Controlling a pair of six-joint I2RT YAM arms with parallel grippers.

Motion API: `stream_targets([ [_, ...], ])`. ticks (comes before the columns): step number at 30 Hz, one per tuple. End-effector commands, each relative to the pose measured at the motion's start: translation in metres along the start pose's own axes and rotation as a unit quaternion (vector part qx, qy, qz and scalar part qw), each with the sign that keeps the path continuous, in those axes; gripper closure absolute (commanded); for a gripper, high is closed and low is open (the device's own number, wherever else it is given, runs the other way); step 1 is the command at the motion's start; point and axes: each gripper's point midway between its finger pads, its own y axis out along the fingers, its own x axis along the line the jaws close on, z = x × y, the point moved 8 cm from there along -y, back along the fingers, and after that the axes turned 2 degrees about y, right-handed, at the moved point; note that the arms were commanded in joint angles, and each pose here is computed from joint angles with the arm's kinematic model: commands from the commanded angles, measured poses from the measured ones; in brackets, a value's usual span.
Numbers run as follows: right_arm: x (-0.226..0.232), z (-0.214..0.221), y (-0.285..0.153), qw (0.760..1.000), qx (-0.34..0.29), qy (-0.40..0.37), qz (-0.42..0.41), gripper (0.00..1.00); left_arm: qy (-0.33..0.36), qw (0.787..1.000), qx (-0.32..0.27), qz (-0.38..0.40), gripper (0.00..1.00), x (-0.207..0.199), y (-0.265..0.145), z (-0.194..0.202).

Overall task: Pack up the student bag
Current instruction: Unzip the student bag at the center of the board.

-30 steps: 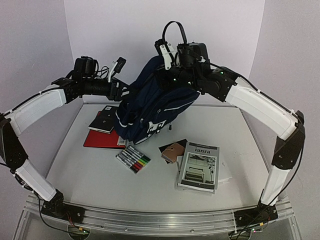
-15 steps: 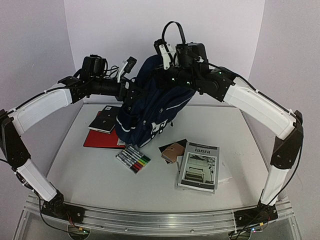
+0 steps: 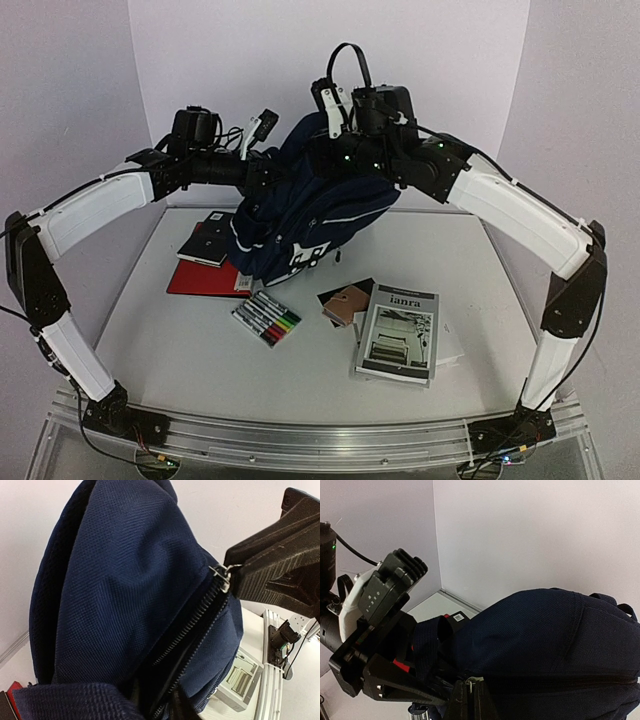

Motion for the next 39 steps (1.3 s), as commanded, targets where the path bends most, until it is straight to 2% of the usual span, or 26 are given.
stream_targets([
  [1,-0.01,-0.042,-0.029,0.995,-0.085,0.053,0.026,1.0,0.011,1.0,-0.01,-0.009,0.97,-0.002,-0.002,0.003],
  [2,-0.015,-0.043,-0.031,0.994,-0.083,0.059,0.026,1.0,0.008,1.0,-0.004,-0.017,0.99,0.0,-0.002,0.008],
  [7,-0.059,-0.037,-0.031,0.992,-0.061,0.108,-0.02,1.0,-0.015,0.999,0.013,-0.034,1.0,0.008,-0.008,0.029],
  [15,-0.121,-0.031,-0.038,0.987,-0.043,0.137,-0.079,1.0,-0.071,0.997,-0.005,-0.034,1.0,0.023,-0.032,0.047],
  [25,-0.201,0.005,-0.021,0.984,-0.006,0.173,-0.038,1.0,-0.095,0.995,-0.037,-0.018,1.0,0.035,-0.051,0.036],
  [29,-0.207,-0.001,-0.025,0.984,-0.015,0.176,-0.036,1.0,-0.101,0.994,-0.048,0.001,1.0,0.04,-0.049,0.026],
  [39,-0.193,-0.071,-0.087,0.981,-0.112,0.149,-0.057,1.0,-0.103,0.988,-0.105,0.051,1.0,0.056,-0.047,-0.023],
])
